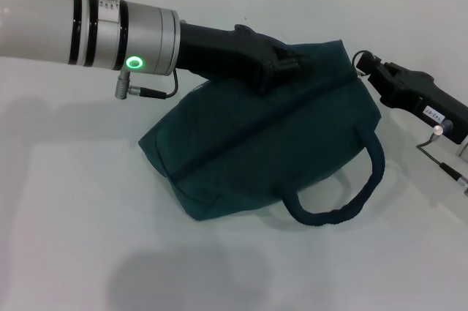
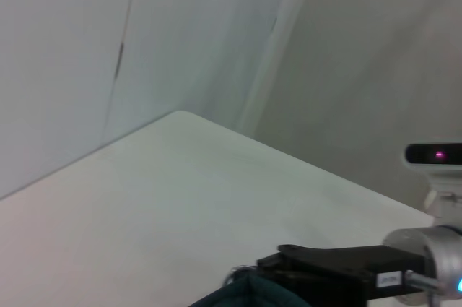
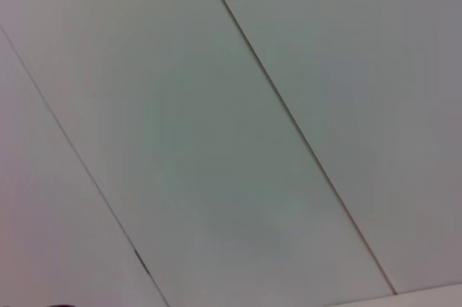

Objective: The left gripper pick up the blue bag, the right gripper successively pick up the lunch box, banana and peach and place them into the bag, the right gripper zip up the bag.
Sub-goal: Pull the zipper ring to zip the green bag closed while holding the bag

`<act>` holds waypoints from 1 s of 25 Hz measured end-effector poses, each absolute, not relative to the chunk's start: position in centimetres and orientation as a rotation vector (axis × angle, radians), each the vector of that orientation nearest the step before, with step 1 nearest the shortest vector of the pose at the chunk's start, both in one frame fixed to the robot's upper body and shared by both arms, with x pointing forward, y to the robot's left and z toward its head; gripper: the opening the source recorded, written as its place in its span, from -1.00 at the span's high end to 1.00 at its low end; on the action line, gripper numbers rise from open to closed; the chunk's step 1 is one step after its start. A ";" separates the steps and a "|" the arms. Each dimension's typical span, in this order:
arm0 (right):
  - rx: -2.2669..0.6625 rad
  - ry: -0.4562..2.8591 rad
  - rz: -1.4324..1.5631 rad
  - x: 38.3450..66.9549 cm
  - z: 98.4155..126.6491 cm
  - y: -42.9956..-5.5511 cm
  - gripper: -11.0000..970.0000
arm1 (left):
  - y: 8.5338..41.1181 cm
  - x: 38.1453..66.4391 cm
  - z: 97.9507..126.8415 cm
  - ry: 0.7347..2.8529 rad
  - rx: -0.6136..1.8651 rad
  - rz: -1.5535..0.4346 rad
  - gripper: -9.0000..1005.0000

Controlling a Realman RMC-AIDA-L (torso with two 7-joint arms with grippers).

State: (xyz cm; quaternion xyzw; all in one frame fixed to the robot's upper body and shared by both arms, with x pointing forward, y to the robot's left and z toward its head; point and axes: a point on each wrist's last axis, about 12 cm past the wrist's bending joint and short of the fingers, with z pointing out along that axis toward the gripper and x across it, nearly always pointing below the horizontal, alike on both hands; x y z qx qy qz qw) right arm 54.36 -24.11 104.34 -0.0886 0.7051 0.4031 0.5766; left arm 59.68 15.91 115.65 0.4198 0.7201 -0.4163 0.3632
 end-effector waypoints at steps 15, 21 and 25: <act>-0.177 1.708 0.890 54.8 103.7 -24.5 0.90 | 16.3 58.5 115.7 1.845 1.108 -1.171 0.86; -0.196 1.719 0.875 55.0 103.7 -24.3 0.90 | 16.3 58.2 116.0 1.822 1.116 -1.222 0.86; -0.235 1.732 0.886 55.0 103.6 -23.7 0.90 | 16.4 58.1 116.0 1.819 1.110 -1.235 0.86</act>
